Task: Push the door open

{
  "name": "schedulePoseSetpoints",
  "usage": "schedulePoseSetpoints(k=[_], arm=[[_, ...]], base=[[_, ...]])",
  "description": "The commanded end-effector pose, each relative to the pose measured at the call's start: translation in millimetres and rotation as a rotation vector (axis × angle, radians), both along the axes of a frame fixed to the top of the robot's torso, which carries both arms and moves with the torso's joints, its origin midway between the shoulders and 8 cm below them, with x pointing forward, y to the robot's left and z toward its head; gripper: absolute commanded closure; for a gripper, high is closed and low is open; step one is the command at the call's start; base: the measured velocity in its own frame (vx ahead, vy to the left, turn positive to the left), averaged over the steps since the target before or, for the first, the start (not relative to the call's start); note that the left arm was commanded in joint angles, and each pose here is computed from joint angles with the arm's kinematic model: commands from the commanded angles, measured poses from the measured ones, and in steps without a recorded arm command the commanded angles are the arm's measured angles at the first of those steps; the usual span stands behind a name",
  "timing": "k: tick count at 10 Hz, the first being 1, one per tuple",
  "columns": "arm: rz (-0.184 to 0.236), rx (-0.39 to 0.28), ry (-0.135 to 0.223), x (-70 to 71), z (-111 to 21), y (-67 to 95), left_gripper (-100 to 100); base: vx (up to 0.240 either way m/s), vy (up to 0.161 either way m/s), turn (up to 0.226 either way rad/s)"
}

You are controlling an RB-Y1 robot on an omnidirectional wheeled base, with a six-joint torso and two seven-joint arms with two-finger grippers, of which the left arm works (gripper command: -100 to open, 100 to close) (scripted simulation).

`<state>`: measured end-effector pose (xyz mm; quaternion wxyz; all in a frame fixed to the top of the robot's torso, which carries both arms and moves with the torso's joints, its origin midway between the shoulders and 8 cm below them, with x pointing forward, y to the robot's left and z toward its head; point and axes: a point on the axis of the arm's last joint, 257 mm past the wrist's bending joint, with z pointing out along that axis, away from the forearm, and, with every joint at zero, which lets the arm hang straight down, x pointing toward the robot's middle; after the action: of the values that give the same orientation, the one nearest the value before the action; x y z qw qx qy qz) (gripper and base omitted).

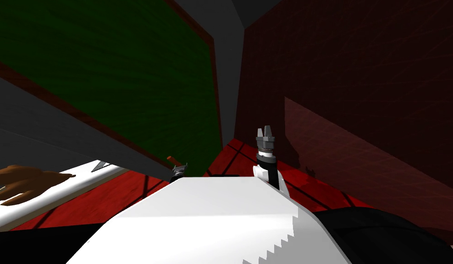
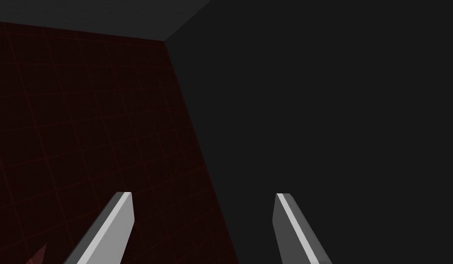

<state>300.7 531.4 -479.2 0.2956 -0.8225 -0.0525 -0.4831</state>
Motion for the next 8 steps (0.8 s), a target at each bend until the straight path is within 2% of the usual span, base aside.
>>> schedulePoseSetpoints(k=[1, 4, 5, 6, 7, 8], arm=[[-0.046, -0.002, 0.056, 3.9, -13.4, -17.3, 100], [-0.046, -0.002, 0.056, 3.9, -13.4, -17.3, 100], [-0.068, 0.004, 0.085, 4.7, -18.6, -22.5, 100], [-0.068, 0.004, 0.085, 4.7, -18.6, -22.5, 100], [-0.091, 0.011, 0.116, 5.2, -24.1, -28.0, 100], [-0.091, 0.011, 0.116, 5.2, -24.1, -28.0, 100]], base=[[-0.021, -0.056, 0.126], [0.005, -0.019, 0.012], [-0.009, -0.025, 0.014], [0.0, -0.024, 0.025], [-0.006, -0.031, 0.048], [0.001, -0.031, 0.028]])
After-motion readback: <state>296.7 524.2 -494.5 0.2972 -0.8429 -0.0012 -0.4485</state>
